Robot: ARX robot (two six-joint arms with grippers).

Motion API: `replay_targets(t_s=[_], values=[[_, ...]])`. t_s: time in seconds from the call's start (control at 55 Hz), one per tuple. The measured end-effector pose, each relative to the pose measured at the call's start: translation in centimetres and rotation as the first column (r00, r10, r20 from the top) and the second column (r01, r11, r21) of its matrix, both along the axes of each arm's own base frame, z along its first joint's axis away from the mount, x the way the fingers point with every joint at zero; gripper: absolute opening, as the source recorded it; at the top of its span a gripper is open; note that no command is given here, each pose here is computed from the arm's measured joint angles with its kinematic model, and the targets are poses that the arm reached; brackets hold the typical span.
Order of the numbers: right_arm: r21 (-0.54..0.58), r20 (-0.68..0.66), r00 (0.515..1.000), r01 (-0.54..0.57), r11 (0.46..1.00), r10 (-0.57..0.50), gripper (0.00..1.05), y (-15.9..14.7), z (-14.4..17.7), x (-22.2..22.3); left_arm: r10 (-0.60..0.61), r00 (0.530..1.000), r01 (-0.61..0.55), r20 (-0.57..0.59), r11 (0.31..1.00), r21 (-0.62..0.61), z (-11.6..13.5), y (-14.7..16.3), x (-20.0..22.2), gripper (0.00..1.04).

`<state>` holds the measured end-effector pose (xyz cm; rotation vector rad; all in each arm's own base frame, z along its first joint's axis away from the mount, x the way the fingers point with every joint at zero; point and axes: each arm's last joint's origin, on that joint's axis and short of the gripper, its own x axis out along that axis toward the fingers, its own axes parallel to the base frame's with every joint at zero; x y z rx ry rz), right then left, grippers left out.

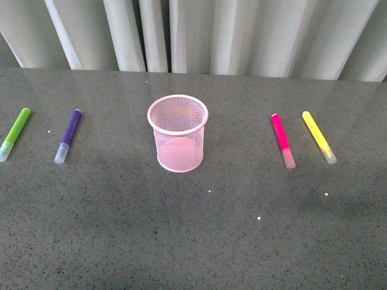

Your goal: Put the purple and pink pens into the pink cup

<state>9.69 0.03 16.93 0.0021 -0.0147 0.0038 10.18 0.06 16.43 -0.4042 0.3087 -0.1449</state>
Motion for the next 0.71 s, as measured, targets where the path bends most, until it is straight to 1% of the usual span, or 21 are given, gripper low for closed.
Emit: replay_targets(t_s=[0.018,0.036,0.073,0.164,0.254,0.327,0.363,0.4,0.527,0.581,0.636,0.709], values=[[0.0,0.0,1.0,0.0,1.0,0.0,0.98,0.0,0.0,0.0,0.006,1.0,-0.007,-0.014,1.0,-0.013,0.0,0.0,0.1,0.98],[0.0,0.0,1.0,0.001,1.0,-0.001,0.98,0.0,0.0,0.0,0.026,0.999,-0.029,-0.042,0.997,-0.071,0.0,0.1,0.3,0.98],[0.0,0.0,1.0,0.004,1.0,-0.004,0.98,0.0,0.0,0.0,0.03,0.997,-0.04,-0.064,0.988,-0.151,0.4,0.3,0.9,0.98],[0.0,0.0,1.0,0.003,1.0,-0.003,0.98,0.0,0.0,0.0,0.037,0.999,-0.042,-0.031,0.98,-0.196,2.2,0.5,2.7,0.98],[0.0,0.0,1.0,0.003,1.0,-0.003,0.98,0.0,0.0,0.0,0.024,1.0,-0.024,0.001,0.985,-0.168,4.3,0.5,5.9,0.98],[0.0,0.0,1.0,0.004,1.0,-0.004,0.98,0.0,0.0,0.0,-0.017,1.0,0.016,-0.007,0.993,-0.118,4.8,0.2,8.2,0.98],[0.0,0.0,1.0,0.004,1.0,-0.004,0.98,0.0,0.0,0.0,-0.034,0.999,0.033,-0.019,0.998,-0.061,4.8,-0.1,9.8,0.98],[0.0,0.0,1.0,0.003,1.0,-0.003,0.98,0.0,0.0,0.0,-0.068,0.995,0.069,-0.067,0.998,0.0,4.2,-0.3,12.0,0.98],[0.0,0.0,1.0,0.004,1.0,-0.004,0.98,0.0,0.0,0.0,-0.121,0.979,0.137,-0.163,0.986,0.091,1.7,-0.7,17.0,0.98],[0.0,0.0,1.0,0.003,1.0,-0.003,0.98,0.0,0.0,0.0,-0.122,0.974,0.147,-0.189,0.982,0.12,0.9,-0.7,18.2,0.98],[0.0,0.0,1.0,0.003,1.0,-0.003,0.98,0.0,0.0,0.0,-0.104,0.965,0.145,-0.241,0.977,0.158,-0.6,-0.5,19.9,0.98],[0.0,0.0,1.0,0.004,1.0,-0.004,0.98,0.0,0.0,0.0,-0.092,0.955,0.148,-0.28,0.972,0.184,-2.0,-0.3,21.2,0.98]])
